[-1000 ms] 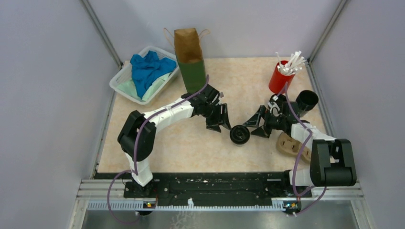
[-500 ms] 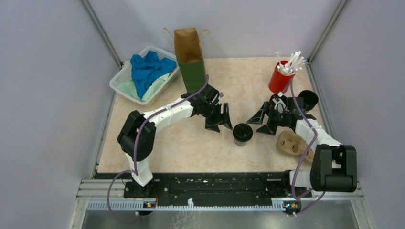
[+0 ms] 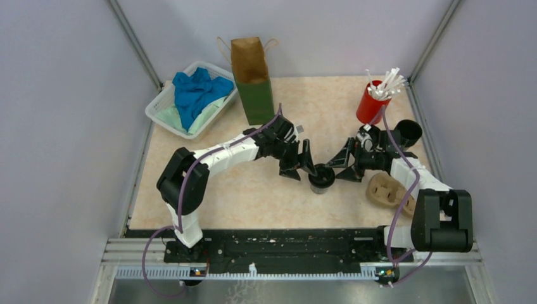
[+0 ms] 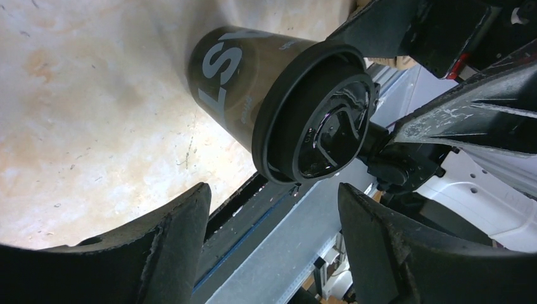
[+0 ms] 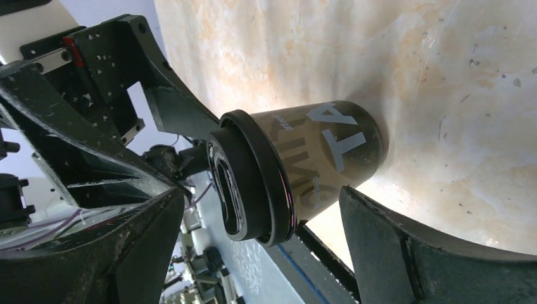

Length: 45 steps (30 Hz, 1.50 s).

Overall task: Pack the takeout coffee
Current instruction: Close the cup lid on the coffee cup.

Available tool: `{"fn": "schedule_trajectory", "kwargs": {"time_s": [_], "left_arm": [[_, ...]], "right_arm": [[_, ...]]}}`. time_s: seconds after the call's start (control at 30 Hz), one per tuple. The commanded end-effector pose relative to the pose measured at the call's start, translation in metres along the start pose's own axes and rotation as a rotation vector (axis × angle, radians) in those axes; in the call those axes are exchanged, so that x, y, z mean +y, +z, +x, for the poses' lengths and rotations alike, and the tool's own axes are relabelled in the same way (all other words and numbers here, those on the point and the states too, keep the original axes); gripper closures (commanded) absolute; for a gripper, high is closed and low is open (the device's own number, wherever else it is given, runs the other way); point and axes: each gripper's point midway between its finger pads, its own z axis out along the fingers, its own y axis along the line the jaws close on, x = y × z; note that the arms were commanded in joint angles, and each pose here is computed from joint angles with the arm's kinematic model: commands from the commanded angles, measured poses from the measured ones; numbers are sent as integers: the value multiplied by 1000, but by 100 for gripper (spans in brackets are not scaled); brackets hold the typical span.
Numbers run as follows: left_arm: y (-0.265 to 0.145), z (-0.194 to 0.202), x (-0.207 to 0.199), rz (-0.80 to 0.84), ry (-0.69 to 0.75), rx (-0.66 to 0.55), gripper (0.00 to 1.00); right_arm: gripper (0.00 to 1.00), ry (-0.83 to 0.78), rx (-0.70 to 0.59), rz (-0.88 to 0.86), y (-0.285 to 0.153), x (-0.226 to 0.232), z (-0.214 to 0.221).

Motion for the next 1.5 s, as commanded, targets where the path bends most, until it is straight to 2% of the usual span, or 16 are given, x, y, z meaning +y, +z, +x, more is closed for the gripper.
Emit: {"fn": "schedule_trajectory", "kwargs": {"time_s": [0.0, 0.37, 0.53, 0.73, 0.87, 1.07, 1.13, 1.23, 1.47], "left_arm": [[1, 4, -7, 50, 4, 8, 22], [23, 16, 20, 15, -22, 45, 32], [35, 27, 46, -51, -49, 65, 35], [40, 31, 77, -124, -79, 69, 36], [35, 25, 72, -132, -60, 56, 36], [32, 25, 68, -130, -58, 56, 36], [32, 24, 68, -133, -58, 57, 36], [33, 22, 68, -134, -63, 54, 36], [38, 22, 83, -149, -100, 63, 37]], "right_arm": [[10, -28, 24, -42, 4, 1, 5], [26, 68, 19, -6, 18, -28, 18], [31, 122, -3, 34, 22, -47, 20], [27, 132, -24, 53, 21, -57, 11], [16, 48, -36, -20, 10, -24, -4], [14, 34, -28, -157, 4, 7, -8], [17, 57, -14, -154, 8, 1, -5], [29, 102, -9, -138, 16, -16, 1], [40, 221, -60, -125, 41, -60, 13]]}}
